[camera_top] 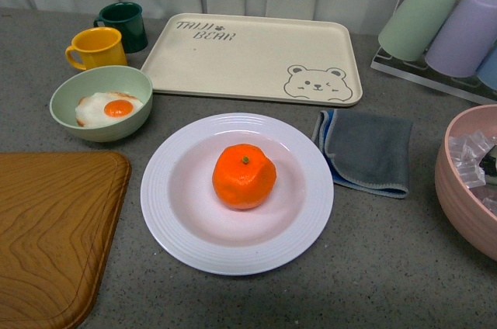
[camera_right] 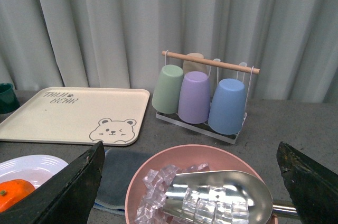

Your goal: Place orange and plate with both arms

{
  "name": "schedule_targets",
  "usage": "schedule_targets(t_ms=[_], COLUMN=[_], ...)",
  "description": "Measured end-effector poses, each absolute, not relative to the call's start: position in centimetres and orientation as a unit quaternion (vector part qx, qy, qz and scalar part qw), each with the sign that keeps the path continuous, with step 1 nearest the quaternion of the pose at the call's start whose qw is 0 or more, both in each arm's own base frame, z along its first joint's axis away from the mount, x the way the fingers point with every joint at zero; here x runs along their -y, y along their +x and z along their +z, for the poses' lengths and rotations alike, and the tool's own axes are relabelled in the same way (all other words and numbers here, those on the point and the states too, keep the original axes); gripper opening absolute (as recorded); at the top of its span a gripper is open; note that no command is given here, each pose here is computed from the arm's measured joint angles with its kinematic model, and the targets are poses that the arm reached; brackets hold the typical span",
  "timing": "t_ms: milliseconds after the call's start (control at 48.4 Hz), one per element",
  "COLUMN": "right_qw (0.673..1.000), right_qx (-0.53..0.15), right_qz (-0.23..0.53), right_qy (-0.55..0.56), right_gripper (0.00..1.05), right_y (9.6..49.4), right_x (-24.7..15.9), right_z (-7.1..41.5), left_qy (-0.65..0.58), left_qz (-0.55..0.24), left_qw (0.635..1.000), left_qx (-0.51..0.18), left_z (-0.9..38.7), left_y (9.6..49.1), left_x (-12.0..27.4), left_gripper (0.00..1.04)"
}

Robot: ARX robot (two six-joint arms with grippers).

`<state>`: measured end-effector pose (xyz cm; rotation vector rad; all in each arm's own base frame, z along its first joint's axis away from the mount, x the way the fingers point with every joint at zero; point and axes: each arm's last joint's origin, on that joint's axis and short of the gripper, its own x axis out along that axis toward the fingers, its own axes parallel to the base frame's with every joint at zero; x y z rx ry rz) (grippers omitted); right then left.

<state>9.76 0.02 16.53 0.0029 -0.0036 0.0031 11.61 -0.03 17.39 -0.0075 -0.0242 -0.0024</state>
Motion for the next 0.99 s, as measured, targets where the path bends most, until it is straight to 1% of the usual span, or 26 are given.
schedule_targets(t_ms=[372, 454, 537, 805, 950, 991], right_qw=[1.0, 1.0, 1.0, 1.0, 1.0, 1.0], right_qx=[0.002, 0.002, 0.002, 0.002, 0.002, 0.002], right_qz=[0.002, 0.002, 0.001, 0.002, 0.002, 0.002], right_qy=[0.001, 0.001, 0.001, 0.001, 0.001, 0.001], right_gripper=[0.95, 0.95, 0.95, 0.95, 0.95, 0.95], right_y=[9.8, 9.8, 9.8, 9.8, 9.8, 9.8], right_x=[0.0, 0.0, 0.0, 0.0, 0.0, 0.0], right_z=[16.5, 16.5, 16.5, 16.5, 16.5, 16.5], left_qy=[-0.004, -0.004, -0.004, -0.004, -0.004, -0.004], left_qz=[-0.001, -0.001, -0.002, -0.001, -0.001, -0.001], left_qw=[1.0, 1.0, 1.0, 1.0, 1.0, 1.0], left_qx=[0.012, -0.005, 0.009, 0.009, 0.009, 0.009], left_z=[17.3, 16.8, 17.0, 17.0, 17.0, 17.0], left_y=[10.7, 10.0, 9.7, 9.7, 9.7, 9.7], left_x=[0.0, 0.0, 0.0, 0.0, 0.0, 0.0], left_gripper=[0.04, 0.04, 0.04, 0.04, 0.3, 0.36])
